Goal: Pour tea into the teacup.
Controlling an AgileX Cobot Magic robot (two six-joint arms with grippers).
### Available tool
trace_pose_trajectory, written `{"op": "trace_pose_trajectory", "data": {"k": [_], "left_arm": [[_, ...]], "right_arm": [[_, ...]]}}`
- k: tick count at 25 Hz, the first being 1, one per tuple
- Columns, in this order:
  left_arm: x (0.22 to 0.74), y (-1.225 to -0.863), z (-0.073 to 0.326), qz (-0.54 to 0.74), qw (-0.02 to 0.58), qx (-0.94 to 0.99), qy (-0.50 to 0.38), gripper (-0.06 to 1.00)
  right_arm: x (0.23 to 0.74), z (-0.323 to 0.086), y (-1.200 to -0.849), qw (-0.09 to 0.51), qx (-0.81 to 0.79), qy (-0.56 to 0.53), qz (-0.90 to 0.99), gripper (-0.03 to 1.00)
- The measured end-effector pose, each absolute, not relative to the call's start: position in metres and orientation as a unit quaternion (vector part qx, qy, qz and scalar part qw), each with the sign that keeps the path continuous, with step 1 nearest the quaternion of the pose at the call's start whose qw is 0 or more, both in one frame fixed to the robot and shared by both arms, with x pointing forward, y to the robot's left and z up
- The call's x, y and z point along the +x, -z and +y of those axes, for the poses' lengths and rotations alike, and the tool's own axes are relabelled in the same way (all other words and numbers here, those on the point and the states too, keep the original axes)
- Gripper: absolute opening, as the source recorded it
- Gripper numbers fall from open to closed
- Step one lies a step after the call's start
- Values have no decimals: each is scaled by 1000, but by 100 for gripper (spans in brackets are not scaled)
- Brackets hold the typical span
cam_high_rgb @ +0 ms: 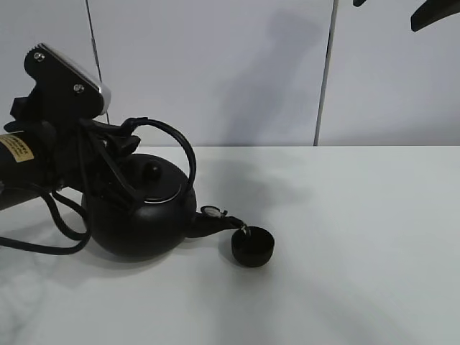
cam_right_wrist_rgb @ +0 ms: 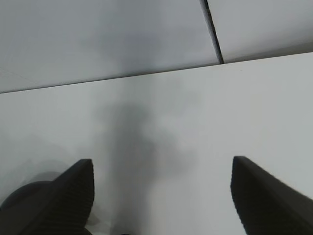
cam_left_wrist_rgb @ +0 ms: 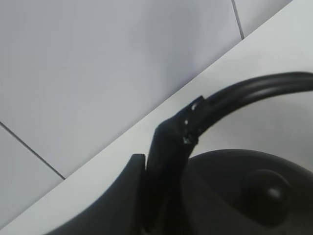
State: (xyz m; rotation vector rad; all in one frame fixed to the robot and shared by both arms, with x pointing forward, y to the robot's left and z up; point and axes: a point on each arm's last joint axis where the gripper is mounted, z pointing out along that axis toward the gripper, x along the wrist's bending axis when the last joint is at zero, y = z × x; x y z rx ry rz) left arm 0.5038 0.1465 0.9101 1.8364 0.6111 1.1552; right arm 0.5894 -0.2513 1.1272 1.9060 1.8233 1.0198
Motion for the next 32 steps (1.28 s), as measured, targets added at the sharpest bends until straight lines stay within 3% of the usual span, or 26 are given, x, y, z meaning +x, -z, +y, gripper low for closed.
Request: {"op": "trace_pose_trajectory", "data": {"k": [17,32], "left_arm": [[504,-910,148,250,427,734,-465,11],[494,-913,155,345,480,696,-407,11]], "right_arm": [[589,-251,-1127,154,667,-357,635,54],[589,-251,-1127,154,667,-357,635,54]]}}
